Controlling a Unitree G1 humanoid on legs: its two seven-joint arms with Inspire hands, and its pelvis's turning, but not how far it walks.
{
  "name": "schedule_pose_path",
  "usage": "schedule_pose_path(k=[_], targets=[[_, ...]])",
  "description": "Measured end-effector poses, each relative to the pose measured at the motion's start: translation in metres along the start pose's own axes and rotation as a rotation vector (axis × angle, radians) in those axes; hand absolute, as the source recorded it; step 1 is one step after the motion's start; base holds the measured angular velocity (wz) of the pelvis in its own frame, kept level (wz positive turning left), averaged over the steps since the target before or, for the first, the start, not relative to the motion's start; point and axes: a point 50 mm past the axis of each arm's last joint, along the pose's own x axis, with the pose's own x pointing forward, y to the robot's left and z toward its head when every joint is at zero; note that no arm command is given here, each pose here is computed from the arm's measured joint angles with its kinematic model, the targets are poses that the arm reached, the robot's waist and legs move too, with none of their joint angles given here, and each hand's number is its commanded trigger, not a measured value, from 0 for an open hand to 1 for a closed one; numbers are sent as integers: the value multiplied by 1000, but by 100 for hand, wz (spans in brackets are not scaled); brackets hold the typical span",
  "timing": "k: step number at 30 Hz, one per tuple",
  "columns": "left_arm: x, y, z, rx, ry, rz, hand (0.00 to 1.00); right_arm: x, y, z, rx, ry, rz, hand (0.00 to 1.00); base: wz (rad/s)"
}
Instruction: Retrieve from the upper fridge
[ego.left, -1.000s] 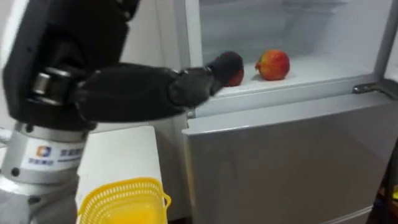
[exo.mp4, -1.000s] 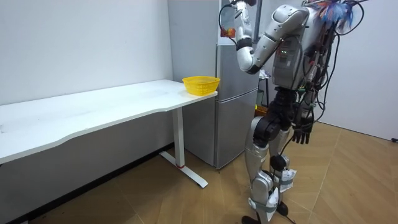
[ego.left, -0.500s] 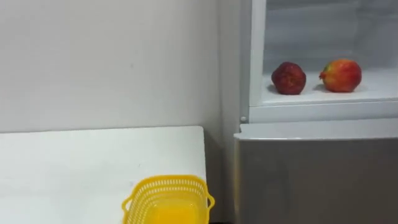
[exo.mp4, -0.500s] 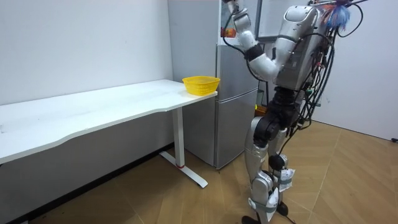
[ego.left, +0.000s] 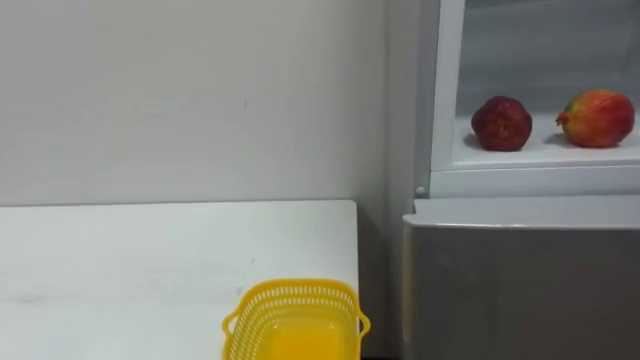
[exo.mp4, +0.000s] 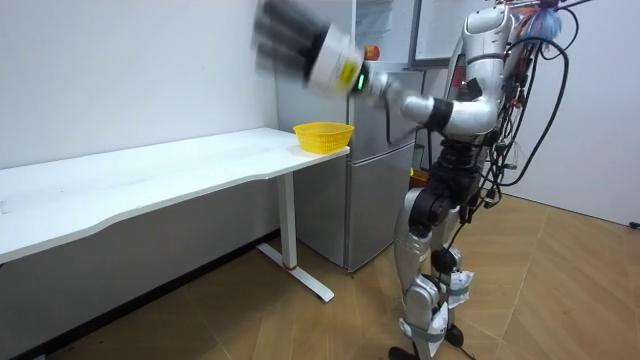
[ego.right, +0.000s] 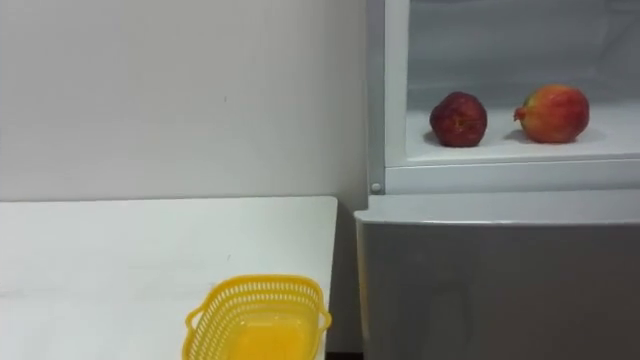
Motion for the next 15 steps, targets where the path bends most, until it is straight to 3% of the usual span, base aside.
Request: schedule_pose_path(k=[1,2,4,7,12,15], targets=[[0,8,-18,27,80,19,0,0,0,-1,1,6,1,0,-13],[-6,23,-53,77,239,57,0,0,1,-2,5,14,5,0,-10],[-27,49,-104,189,485,107,0,0,2,2,-14,9,18,0,-3],[-48,71,-135,222,671,166,0,0,-3,6,-21,8,11,0,0],[-70,103,-159,330,827,216,0,0,-9,7,-20,2,-6,0,-5],[-84,119,-168,466,913,190,0,0,-9,9,-13,-3,-6,0,-5]])
